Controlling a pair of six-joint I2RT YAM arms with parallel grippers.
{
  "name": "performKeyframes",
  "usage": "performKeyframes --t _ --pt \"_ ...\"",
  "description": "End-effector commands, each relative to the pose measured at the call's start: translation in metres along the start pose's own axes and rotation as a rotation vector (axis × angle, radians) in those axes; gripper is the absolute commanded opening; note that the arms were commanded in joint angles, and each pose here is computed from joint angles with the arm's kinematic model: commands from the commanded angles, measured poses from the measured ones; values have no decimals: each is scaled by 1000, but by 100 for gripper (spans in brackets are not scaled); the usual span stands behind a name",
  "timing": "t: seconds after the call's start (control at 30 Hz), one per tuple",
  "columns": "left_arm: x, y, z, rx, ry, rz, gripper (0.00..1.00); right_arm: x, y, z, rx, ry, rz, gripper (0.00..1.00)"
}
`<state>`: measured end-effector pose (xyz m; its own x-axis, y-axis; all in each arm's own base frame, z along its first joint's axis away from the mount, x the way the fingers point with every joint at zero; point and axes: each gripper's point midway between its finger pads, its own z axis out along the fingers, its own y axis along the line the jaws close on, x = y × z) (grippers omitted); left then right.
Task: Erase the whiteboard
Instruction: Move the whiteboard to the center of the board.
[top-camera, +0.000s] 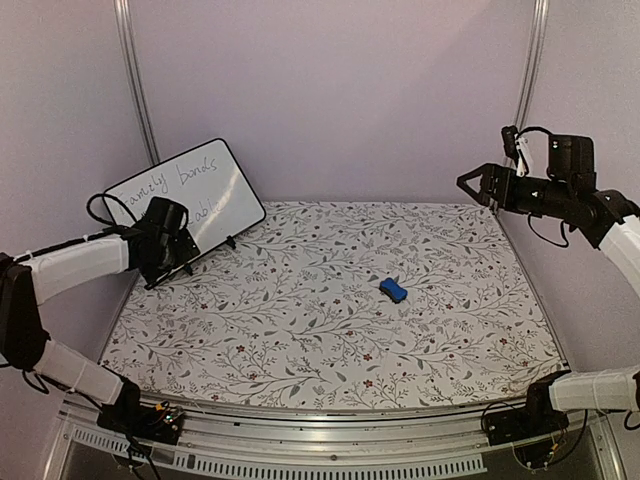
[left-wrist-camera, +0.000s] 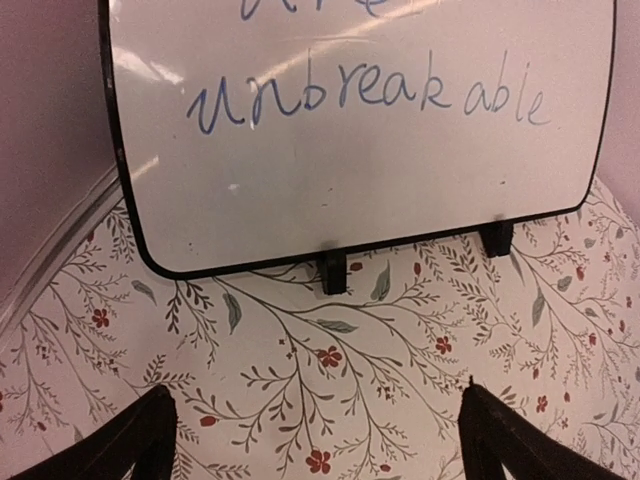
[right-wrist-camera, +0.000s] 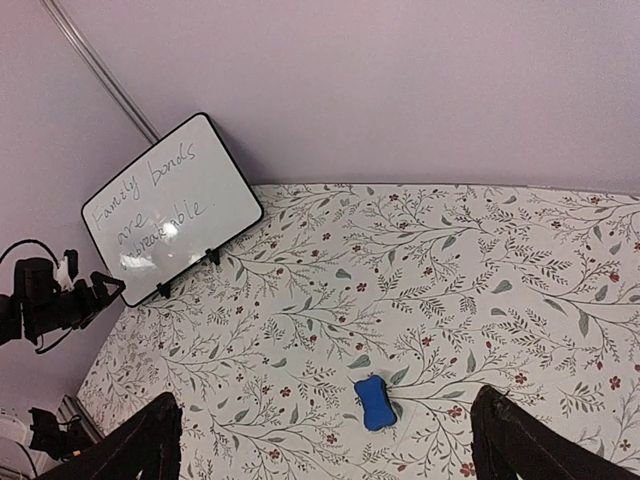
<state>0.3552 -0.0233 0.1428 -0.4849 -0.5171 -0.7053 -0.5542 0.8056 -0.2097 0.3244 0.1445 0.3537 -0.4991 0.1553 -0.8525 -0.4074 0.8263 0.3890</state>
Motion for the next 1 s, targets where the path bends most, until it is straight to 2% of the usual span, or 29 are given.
performKeyframes --t 0.0,0.17,0.23,0.47,0.67,0.97 --pt "-2 -4 18 -108 -35 -65 97 3 8 -2 -44 -5 22 99" --pt "5 -8 42 -173 -33 -58 92 5 9 -5 -52 -8 26 99" --pt "6 -9 51 -191 -37 -61 87 6 10 -5 -59 -9 25 99" --pt "12 -20 85 -213 -19 -38 83 7 14 -9 -77 -12 28 99" --pt "19 -13 110 -240 8 -44 70 9 16 -10 -89 -12 30 99" --pt "23 -7 132 -279 7 -23 65 11 19 -8 -113 -9 31 99"
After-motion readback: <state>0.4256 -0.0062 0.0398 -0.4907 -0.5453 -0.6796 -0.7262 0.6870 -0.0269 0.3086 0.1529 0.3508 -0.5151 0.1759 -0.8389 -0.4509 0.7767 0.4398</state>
